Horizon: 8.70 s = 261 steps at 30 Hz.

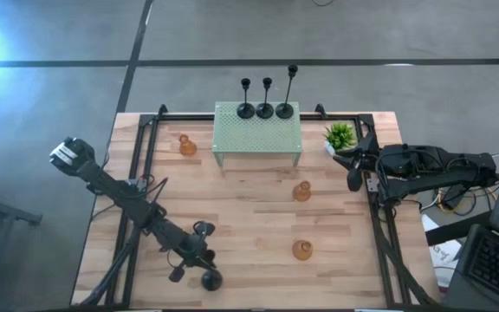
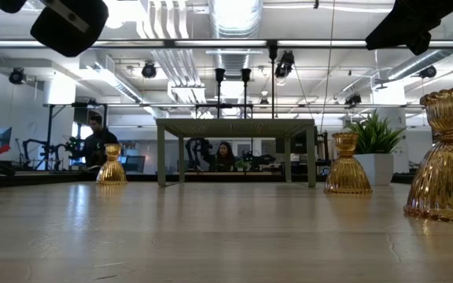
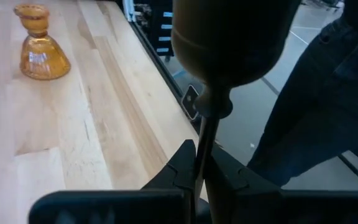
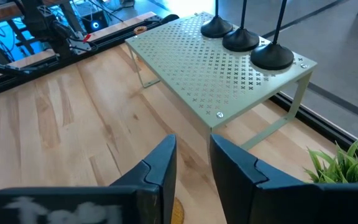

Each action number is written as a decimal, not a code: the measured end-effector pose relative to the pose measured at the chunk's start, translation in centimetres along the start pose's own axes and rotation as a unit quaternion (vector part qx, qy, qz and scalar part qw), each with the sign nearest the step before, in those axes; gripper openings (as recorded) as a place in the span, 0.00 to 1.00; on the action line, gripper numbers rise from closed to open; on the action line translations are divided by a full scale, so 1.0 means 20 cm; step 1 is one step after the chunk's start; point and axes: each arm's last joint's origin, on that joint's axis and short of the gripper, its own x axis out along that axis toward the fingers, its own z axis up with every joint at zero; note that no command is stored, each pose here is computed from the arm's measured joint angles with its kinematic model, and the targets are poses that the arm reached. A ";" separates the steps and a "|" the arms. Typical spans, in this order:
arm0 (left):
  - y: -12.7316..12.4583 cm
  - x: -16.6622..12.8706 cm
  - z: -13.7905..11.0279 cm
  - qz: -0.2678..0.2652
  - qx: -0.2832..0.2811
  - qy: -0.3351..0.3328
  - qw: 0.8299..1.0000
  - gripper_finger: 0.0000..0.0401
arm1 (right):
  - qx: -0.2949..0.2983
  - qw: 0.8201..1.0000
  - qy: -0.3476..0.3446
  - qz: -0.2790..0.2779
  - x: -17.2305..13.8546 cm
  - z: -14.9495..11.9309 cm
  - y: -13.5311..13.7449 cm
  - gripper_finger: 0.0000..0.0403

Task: Pick & Place candle stick holders
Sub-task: Put the black candle holder on the shelf aligned with the other black candle holders, then put the top orange candle holder on the shelf in front of the black candle holder

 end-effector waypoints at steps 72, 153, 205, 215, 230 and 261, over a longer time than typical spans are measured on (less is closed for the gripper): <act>0.58 -0.82 0.93 0.370 -0.041 -0.193 0.908 0.04 | 0.000 1.000 0.000 0.000 0.00 0.00 0.00 0.23; 1.50 -1.14 0.70 0.587 -0.077 -0.100 0.800 0.04 | 0.000 1.000 0.000 0.000 0.00 0.00 0.00 0.18; 1.54 -1.13 0.70 0.566 -0.070 -0.112 0.814 0.04 | 0.000 1.000 0.000 0.000 0.00 0.00 0.00 0.21; 1.54 -1.12 0.68 0.565 -0.073 -0.096 0.816 0.14 | 0.000 1.000 0.000 0.000 0.00 0.00 0.00 0.23; 1.54 -1.13 0.67 0.568 -0.074 -0.092 0.814 0.21 | 0.000 1.000 0.000 0.000 0.00 0.00 0.00 0.17; 1.48 -1.17 0.64 0.547 -0.095 -0.046 0.831 0.64 | 0.000 1.000 0.000 0.000 0.00 0.00 0.00 0.18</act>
